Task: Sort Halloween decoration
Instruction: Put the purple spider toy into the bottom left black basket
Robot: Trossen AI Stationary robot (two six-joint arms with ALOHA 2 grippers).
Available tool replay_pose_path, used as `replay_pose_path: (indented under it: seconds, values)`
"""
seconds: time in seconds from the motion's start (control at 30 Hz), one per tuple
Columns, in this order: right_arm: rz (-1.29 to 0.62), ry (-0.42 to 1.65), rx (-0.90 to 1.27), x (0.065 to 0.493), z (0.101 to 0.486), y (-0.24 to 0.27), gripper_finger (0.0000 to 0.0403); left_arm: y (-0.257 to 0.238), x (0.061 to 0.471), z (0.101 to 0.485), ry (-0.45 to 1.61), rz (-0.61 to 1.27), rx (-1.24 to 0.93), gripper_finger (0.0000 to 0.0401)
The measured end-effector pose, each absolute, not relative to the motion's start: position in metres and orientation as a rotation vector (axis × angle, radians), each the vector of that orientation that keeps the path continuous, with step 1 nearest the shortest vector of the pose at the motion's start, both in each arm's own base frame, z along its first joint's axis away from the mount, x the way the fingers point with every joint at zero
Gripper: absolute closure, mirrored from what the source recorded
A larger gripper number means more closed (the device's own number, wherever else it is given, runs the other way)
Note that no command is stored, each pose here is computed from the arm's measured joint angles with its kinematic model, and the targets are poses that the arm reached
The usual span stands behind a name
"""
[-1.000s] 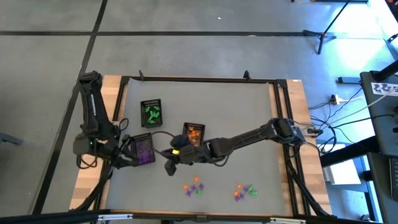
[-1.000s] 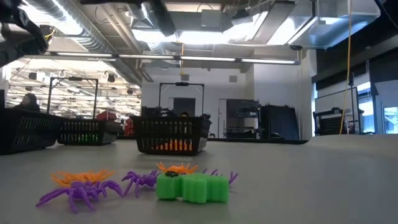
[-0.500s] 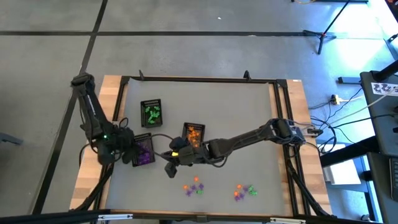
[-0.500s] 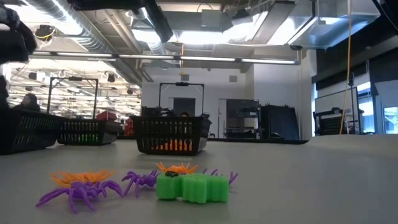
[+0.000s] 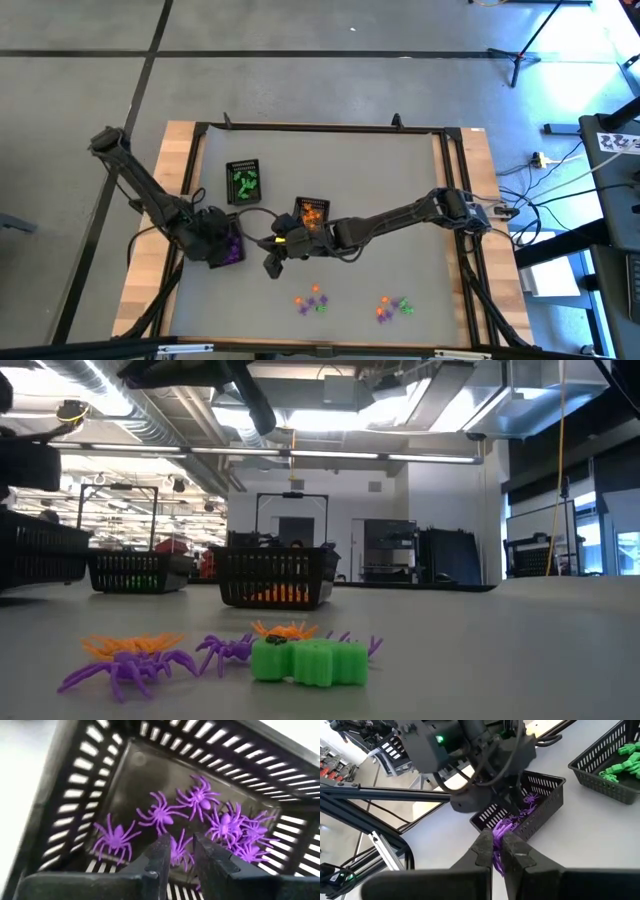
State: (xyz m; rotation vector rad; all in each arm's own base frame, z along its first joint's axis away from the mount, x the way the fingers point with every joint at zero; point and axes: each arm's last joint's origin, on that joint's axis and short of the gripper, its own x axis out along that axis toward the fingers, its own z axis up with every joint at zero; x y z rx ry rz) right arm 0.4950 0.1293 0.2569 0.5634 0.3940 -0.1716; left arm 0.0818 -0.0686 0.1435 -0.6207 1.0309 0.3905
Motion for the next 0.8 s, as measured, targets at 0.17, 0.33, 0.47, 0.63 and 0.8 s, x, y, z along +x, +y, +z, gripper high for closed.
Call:
replay_pose_path:
  seconds: [0.17, 0.33, 0.47, 0.63, 0.8]
  values:
    - [-0.166, 0.396, 0.564, 0.495, 0.257, 0.130, 0.0386, -0.068, 0.095, 0.138, 1.051, 0.396, -0.574, 0.0324]
    - [-0.166, 0.399, 0.563, 0.495, 0.257, 0.131, 0.0386, -0.069, 0.112, 0.136, 1.011, 0.343, -0.528, 0.0324]
    - [-0.163, 0.400, 0.564, 0.495, 0.257, 0.131, 0.0386, -0.070, 0.125, 0.136, 0.959, 0.293, -0.498, 0.0324]
    - [-0.143, 0.411, 0.567, 0.495, 0.256, 0.131, 0.0386, -0.072, 0.138, 0.133, 0.920, 0.255, -0.463, 0.0324]
    - [-0.144, 0.416, 0.566, 0.494, 0.256, 0.131, 0.0386, -0.071, 0.142, 0.134, 0.933, 0.231, -0.464, 0.0324]
